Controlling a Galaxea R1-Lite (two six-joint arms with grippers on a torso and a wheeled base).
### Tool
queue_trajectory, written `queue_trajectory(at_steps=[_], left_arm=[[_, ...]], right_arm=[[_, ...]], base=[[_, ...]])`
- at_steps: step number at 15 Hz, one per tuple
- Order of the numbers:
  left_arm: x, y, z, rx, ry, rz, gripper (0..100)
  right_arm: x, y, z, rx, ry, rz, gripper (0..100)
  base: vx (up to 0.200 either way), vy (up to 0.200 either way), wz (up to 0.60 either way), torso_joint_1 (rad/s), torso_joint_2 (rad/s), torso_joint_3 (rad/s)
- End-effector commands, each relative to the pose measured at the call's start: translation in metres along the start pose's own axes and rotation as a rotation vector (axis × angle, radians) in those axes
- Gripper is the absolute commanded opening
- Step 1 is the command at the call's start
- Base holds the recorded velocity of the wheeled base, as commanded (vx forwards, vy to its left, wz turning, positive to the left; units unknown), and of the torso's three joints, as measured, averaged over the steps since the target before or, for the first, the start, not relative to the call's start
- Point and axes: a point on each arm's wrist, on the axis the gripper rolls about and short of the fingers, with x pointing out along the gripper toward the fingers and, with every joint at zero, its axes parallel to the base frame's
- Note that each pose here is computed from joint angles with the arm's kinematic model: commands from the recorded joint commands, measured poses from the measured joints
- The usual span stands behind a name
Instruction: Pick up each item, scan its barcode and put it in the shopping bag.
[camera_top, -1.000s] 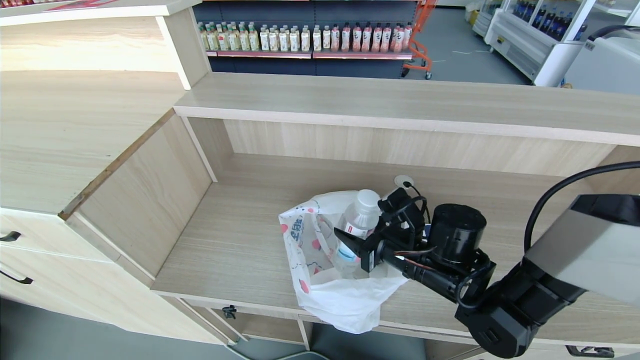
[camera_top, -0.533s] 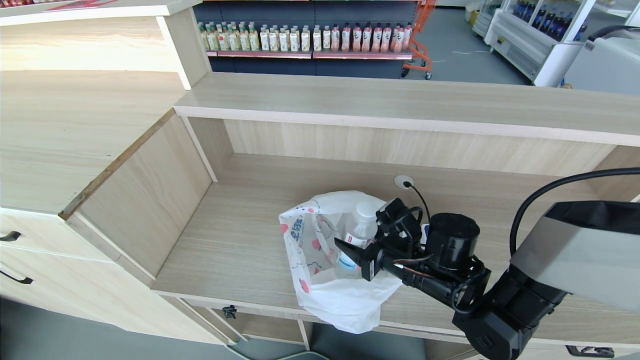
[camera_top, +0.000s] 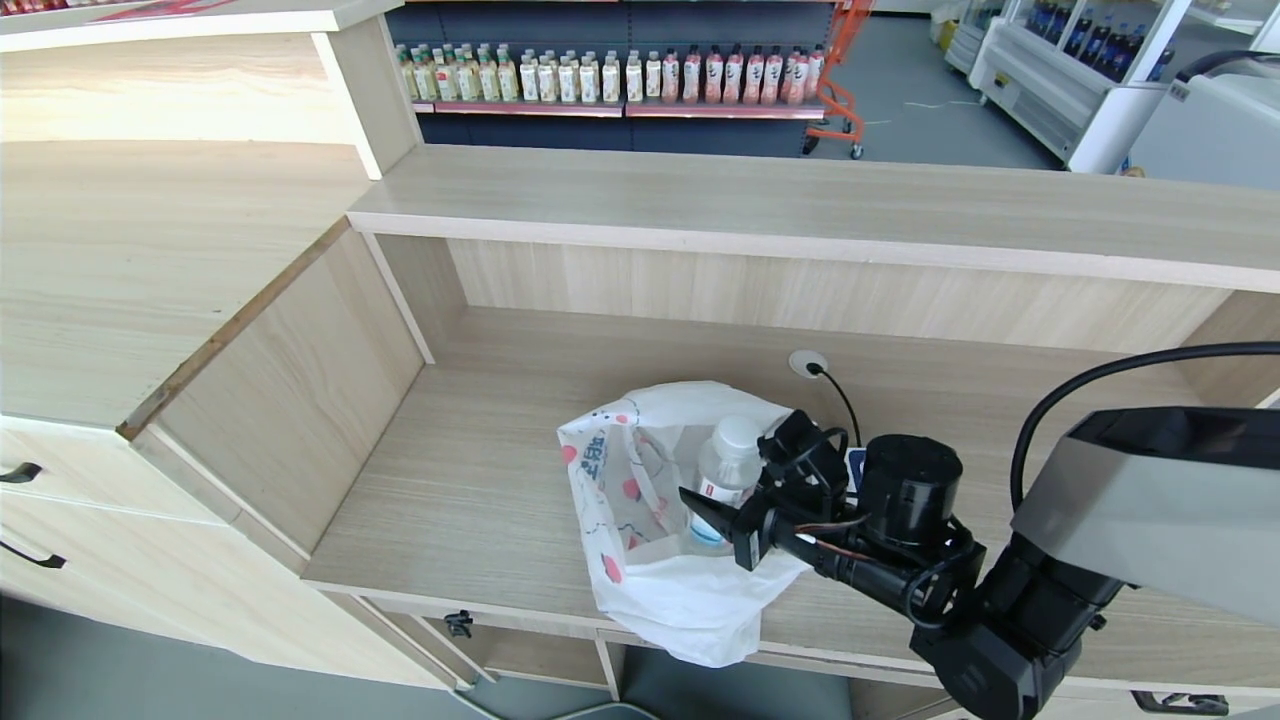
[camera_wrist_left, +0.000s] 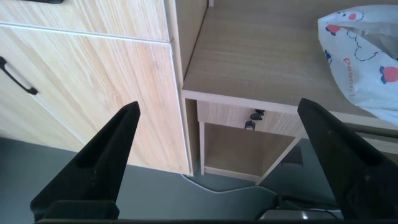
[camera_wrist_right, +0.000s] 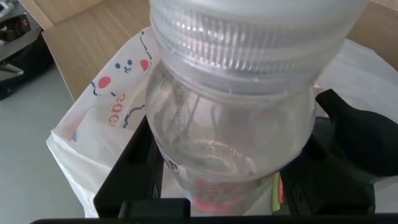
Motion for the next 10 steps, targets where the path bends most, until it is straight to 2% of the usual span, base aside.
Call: queue_trajectory(at_steps=[1, 9, 10], left_arm=[[0.0, 0.0, 0.0, 0.0, 0.0, 0.0, 100], [0.0, 0.0, 0.0, 0.0, 0.0, 0.0, 100], [0.0, 0.0, 0.0, 0.0, 0.0, 0.0, 100]], right_arm=[[-0.0001, -0.0001, -0.0018, 0.001, 0.006, 0.001, 0], [-0.0012, 0.0001, -0.0043, 0.004, 0.016, 0.003, 0], [-0.0016, 0.0004, -0.0053, 0.004, 0.019, 0.003, 100]], base=[[0.0, 0.0, 0.0, 0.0, 0.0, 0.0], [0.0, 0.0, 0.0, 0.0, 0.0, 0.0], [0.0, 0.0, 0.0, 0.0, 0.0, 0.0]])
